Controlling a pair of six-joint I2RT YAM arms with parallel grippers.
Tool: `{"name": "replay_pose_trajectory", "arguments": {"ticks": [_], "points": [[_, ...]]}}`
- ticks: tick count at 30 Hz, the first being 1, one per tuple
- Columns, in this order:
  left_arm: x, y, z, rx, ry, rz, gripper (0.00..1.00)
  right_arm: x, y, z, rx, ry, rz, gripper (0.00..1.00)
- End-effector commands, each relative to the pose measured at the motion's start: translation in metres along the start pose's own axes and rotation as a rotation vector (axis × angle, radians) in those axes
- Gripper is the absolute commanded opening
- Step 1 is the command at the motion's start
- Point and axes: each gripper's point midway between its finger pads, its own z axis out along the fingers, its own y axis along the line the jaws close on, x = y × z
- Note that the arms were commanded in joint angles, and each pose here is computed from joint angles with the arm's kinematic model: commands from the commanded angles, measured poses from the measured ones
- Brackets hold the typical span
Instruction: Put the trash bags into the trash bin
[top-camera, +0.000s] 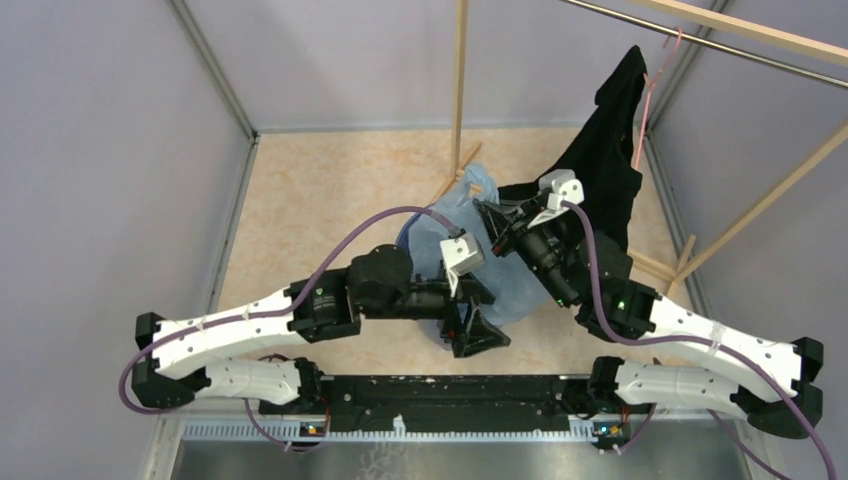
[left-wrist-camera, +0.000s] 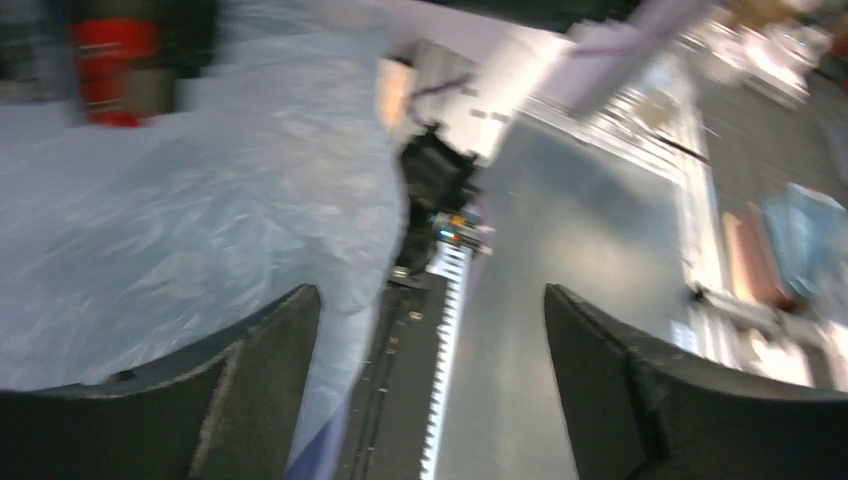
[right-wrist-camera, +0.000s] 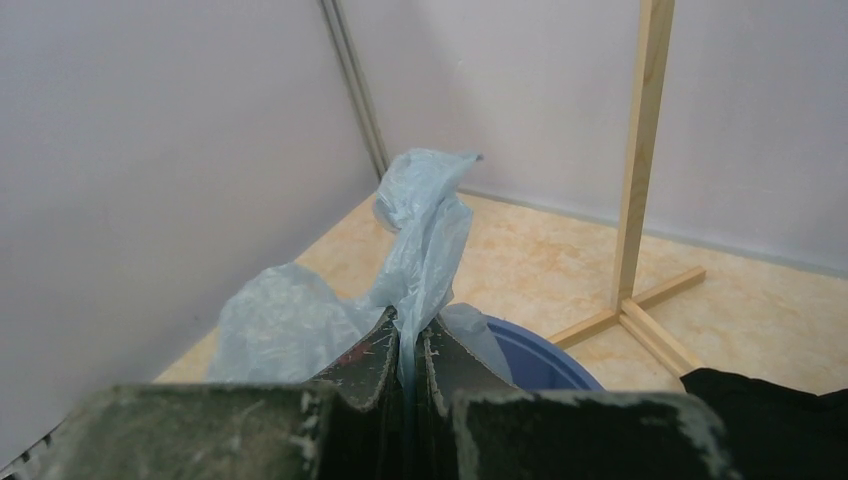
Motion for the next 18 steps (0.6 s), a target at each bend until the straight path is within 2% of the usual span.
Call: {"name": "replay_pose_trajectory", "arguments": {"ticks": [1, 3, 7, 10, 13, 18], "points": [[-0.036, 0.069, -0.011, -0.449, -0.163, 0.049, 0.82, -0.018, -0.004, -0.002, 0.009, -0.044, 0.025, 0.00], [-0.025, 0.091, -0.013, -0.562, -0.152, 0.039, 0.72, -0.016, -0.002, -0.002, 0.004, -0.040, 0.027, 0.00], [0.004, 0.118, -0.004, -0.668, -0.076, 0.028, 0.62, -0.014, -0.001, -0.002, -0.005, -0.040, 0.034, 0.00], [0.017, 0.139, -0.012, -0.793, -0.054, -0.009, 0.43, -0.012, 0.003, -0.002, -0.024, -0.037, 0.044, 0.00], [0.029, 0.148, -0.013, -0.807, -0.043, -0.018, 0.31, -0.006, 0.005, -0.002, -0.039, -0.027, 0.054, 0.00], [0.070, 0.173, -0.018, -0.890, 0.056, -0.068, 0.25, 0.020, 0.007, -0.002, -0.048, 0.026, 0.065, 0.00]]}}
